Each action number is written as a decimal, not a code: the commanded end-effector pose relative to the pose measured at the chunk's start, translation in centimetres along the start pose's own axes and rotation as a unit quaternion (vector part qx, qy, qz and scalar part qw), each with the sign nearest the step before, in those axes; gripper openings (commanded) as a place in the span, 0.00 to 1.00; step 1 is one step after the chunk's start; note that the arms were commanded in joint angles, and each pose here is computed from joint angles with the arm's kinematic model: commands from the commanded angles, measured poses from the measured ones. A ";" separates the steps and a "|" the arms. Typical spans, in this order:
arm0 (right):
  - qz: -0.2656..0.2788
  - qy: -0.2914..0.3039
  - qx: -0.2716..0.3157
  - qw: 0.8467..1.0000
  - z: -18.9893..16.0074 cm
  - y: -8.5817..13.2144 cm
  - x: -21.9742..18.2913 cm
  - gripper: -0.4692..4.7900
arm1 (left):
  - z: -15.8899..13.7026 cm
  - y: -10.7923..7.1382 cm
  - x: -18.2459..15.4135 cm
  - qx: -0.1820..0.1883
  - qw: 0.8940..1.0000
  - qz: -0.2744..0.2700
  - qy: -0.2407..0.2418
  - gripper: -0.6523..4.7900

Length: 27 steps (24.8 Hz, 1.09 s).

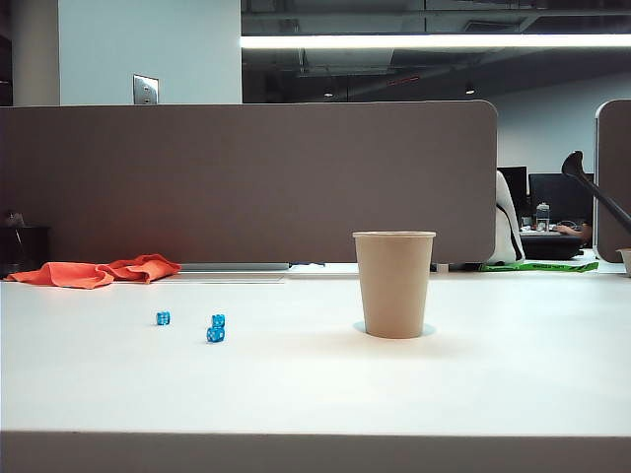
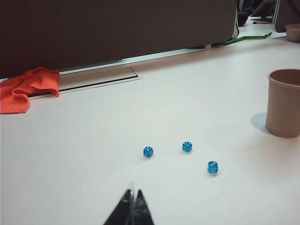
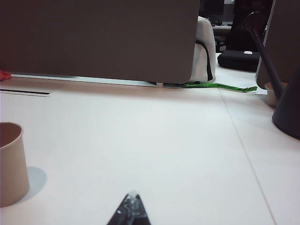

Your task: Pick up the dice with a different color and drop it into the paper cup.

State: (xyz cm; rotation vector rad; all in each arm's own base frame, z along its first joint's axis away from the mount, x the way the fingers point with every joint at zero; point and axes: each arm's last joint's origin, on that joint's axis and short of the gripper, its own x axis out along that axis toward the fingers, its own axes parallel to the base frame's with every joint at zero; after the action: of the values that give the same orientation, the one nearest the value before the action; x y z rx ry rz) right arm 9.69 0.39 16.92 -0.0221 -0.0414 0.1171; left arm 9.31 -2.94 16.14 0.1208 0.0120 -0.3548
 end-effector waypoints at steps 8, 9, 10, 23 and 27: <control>0.009 0.004 -0.006 1.000 -0.1 0.1 0.0 0.09 | 0.7 0.6 -0.1 0.048 0.994 0.098 -0.021 0.11; 0.014 0.003 -0.007 1.000 -0.1 0.1 0.0 0.09 | 0.8 0.6 -0.1 0.052 0.993 0.099 -0.024 0.11; 0.023 0.003 -0.007 1.000 -0.1 0.1 0.0 0.09 | 0.8 0.7 -0.1 0.057 0.993 0.102 -0.025 0.11; -0.012 -0.001 -0.009 1.000 0.0 -0.1 0.0 0.09 | 0.6 3.2 -0.7 -0.032 0.982 0.182 -0.033 0.11; -0.023 0.000 -0.009 1.000 0.0 -0.1 0.0 0.09 | 0.6 3.2 -0.7 -0.049 0.982 0.177 -0.036 0.11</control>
State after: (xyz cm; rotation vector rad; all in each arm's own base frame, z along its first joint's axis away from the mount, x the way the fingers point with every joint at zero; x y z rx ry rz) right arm 9.71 0.30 16.78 -0.0362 -0.0269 0.0858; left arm 9.76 0.18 16.92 0.0311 -0.0474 0.0026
